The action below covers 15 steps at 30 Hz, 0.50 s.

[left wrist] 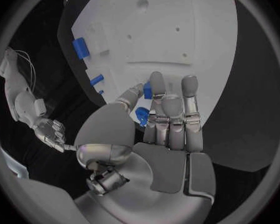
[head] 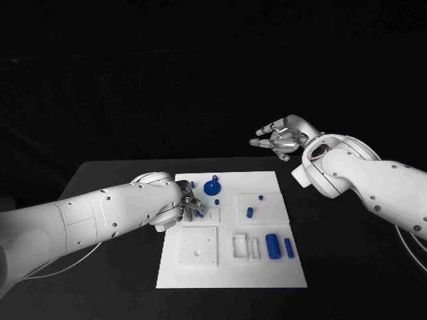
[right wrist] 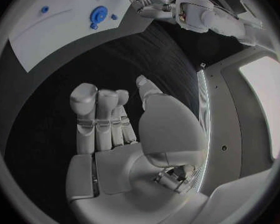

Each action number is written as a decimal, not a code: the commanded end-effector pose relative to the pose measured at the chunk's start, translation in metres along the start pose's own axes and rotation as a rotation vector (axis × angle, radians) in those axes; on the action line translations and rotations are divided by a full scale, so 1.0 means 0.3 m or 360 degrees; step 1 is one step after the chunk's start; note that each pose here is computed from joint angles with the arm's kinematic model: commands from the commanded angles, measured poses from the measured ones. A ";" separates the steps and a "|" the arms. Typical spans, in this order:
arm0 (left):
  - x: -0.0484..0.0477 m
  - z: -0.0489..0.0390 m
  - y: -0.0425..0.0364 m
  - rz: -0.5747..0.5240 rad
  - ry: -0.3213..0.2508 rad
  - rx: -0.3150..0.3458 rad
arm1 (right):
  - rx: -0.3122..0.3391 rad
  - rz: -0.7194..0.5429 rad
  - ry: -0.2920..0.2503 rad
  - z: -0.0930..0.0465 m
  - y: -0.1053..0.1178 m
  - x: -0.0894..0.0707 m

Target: Assemble the parts on the task board

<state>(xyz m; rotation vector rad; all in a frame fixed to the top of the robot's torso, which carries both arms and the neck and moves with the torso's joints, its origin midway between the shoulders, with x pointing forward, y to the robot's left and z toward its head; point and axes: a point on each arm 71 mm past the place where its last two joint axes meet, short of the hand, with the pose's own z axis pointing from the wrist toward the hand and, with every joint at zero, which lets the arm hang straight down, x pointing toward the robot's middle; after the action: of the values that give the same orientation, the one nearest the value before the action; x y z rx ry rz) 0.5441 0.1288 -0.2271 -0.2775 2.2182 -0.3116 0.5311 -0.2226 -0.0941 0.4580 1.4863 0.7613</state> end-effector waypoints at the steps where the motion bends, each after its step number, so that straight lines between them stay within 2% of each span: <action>1: 0.003 -0.001 -0.005 0.0011 0.0005 0.0000 | -0.0007 -0.0019 0.0017 0.000 0.003 0.004; 15: 0.007 -0.002 -0.015 0.0053 0.0004 0.0005 | -0.0008 -0.0019 0.0024 0.000 0.006 0.006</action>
<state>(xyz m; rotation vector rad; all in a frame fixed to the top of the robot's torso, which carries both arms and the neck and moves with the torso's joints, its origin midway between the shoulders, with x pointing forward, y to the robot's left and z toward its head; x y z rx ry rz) 0.5437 0.1268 -0.2269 -0.2599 2.2169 -0.3030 0.5310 -0.2218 -0.0943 0.4572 1.4912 0.7610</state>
